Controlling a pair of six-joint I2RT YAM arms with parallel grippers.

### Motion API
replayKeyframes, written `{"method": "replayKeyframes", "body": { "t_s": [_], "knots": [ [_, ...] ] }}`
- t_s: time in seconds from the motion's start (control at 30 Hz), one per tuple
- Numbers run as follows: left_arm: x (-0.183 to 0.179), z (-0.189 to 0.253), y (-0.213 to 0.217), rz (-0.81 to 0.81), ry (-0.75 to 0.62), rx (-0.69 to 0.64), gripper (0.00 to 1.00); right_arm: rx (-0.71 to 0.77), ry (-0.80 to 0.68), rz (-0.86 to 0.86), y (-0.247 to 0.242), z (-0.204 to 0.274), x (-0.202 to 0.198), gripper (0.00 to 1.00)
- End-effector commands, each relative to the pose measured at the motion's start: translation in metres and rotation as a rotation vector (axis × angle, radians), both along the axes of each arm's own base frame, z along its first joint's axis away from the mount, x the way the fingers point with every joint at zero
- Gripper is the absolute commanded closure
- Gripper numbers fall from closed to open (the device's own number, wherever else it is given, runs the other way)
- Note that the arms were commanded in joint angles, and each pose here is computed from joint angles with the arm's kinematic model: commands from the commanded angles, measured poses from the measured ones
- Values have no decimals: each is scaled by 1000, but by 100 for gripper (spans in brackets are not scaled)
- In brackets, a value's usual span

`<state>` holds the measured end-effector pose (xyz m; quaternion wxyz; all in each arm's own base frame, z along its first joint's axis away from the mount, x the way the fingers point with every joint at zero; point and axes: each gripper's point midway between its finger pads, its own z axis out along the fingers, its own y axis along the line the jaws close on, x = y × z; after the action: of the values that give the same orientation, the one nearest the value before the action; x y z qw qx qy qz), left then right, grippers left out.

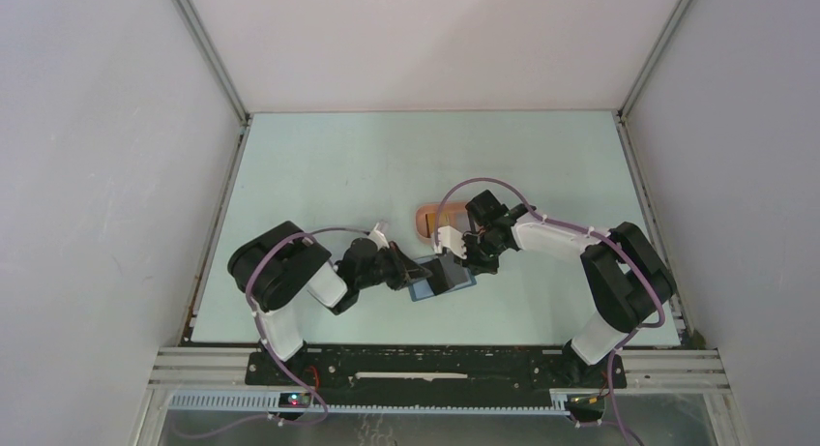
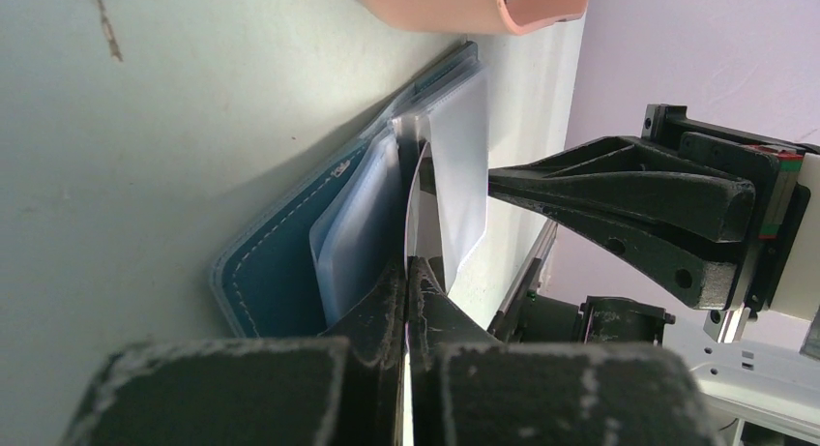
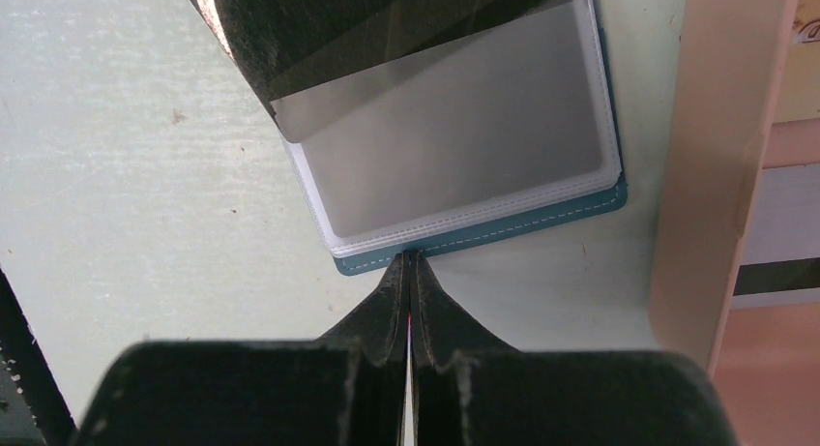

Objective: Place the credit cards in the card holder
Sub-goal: Insert the credit card into the card holder.

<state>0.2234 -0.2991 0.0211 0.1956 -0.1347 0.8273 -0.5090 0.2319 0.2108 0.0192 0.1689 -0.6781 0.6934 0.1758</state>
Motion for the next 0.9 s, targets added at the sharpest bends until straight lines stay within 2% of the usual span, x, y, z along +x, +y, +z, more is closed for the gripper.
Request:
{"method": "replayKeyframes", "body": {
  "t_s": [0.0, 0.87],
  "knots": [
    [-17, -28, 19, 14, 85, 91, 100, 22, -24, 8, 10, 11, 5, 98],
    [-5, -24, -1, -36, 87, 65, 99, 23, -36, 13, 11, 13, 5, 98]
  ]
}}
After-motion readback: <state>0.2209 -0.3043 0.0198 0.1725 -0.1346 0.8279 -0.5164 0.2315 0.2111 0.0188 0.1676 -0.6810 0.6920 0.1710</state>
